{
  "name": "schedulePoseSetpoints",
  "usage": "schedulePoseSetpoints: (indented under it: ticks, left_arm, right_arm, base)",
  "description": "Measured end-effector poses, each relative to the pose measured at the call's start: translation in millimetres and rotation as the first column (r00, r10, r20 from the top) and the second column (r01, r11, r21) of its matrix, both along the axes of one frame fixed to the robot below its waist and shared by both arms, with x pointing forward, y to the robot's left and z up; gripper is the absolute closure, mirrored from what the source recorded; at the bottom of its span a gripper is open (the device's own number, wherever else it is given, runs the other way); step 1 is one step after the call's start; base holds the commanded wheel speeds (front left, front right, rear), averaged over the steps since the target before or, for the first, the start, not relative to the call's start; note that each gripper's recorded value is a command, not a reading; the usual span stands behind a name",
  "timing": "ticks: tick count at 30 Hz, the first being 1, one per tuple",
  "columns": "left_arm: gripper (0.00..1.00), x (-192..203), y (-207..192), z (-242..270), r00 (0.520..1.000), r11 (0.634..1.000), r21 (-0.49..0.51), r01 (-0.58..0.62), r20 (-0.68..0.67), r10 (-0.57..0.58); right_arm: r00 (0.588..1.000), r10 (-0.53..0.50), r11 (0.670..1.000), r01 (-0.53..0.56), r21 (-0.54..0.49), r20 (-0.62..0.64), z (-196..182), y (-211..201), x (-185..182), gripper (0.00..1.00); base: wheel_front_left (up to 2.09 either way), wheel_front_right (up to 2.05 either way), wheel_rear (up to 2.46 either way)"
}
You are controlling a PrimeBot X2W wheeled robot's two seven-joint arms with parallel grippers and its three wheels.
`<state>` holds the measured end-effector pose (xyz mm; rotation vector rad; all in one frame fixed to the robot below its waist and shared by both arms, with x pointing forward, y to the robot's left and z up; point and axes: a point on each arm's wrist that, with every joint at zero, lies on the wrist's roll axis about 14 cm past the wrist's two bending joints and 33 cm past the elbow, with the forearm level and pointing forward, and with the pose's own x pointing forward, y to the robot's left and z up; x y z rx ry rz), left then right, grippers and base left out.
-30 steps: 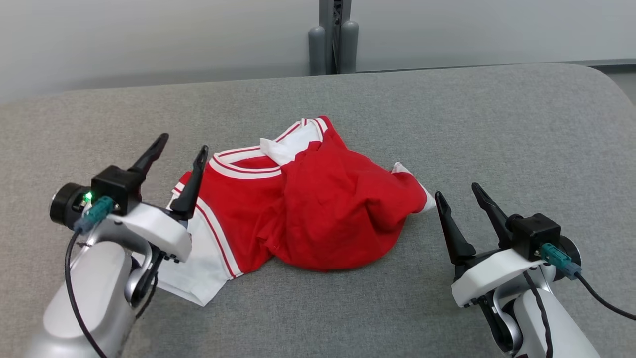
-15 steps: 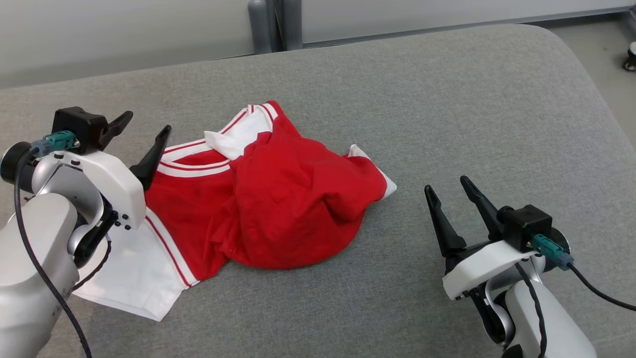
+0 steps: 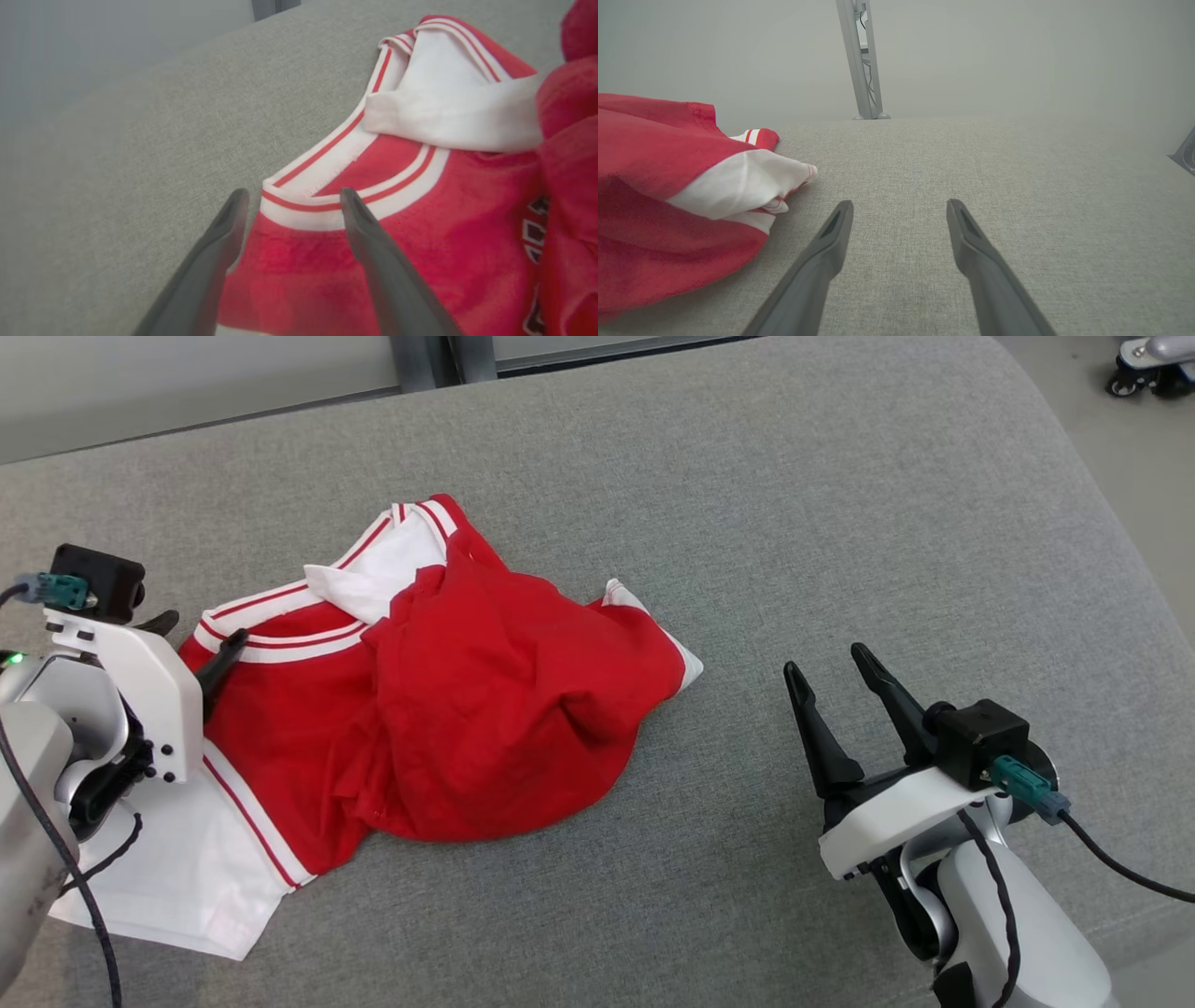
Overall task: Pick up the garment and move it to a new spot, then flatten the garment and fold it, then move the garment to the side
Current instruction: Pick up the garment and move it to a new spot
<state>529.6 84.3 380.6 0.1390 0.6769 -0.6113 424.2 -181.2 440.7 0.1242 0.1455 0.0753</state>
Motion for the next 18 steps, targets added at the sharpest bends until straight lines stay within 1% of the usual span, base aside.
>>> schedulePoseSetpoints:
  ticks: [4, 9, 10, 11, 12, 13, 15, 18]
  left_arm:
    - [0.00, 4, 2, -12, 0.999, 1.000, -0.005, -0.022, -0.044, 0.022]
    - [0.00, -3, -2, -27, 0.994, 1.000, -0.004, -0.018, -0.111, 0.018]
    - [0.39, -4, -3, -26, 0.993, 1.000, -0.010, -0.022, -0.118, 0.021]
    - [0.72, -4, -4, -26, 0.992, 1.000, -0.012, -0.021, -0.125, 0.020]
    - [0.98, -5, -4, -26, 0.992, 1.000, -0.011, -0.016, -0.124, 0.014]
    - [1.00, -5, -5, -24, 0.994, 1.000, -0.013, -0.007, -0.111, 0.005]
    - [1.00, -4, -6, -19, 0.996, 1.000, -0.020, 0.001, -0.087, -0.003]
    - [1.00, 3, -11, 0, 1.000, 0.998, -0.060, 0.014, -0.004, -0.014]
  right_arm:
    - [1.000, -0.004, 1.000, 0.004, 0.002, -0.009, -4, -2, 2, 0.00]
    - [1.000, -0.013, 1.000, 0.013, 0.003, -0.019, -8, -5, 1, 0.00]
    - [1.000, -0.015, 1.000, 0.015, 0.004, -0.017, -8, -5, 2, 0.00]
    - [1.000, -0.018, 1.000, 0.018, 0.004, -0.016, -7, -6, 2, 0.00]
    - [1.000, -0.017, 1.000, 0.017, 0.003, -0.015, -7, -6, 3, 0.00]
    - [1.000, -0.014, 1.000, 0.014, 0.004, -0.013, -7, -5, 3, 0.00]
    - [1.000, -0.006, 1.000, 0.006, 0.002, -0.008, -6, -2, 5, 0.00]
    - [1.000, 0.006, 1.000, -0.006, 0.001, 0.000, -3, 2, 8, 0.00]
  base:
    - [0.00, 0.00, 0.00]
    - [0.00, 0.00, 0.00]
    - [0.00, 0.00, 0.00]
    - [0.00, 0.00, 0.00]
    - [0.00, 0.00, 0.00]
    - [0.00, 0.00, 0.00]
    - [0.00, 0.00, 0.00]
    - [0.00, 0.00, 0.00]
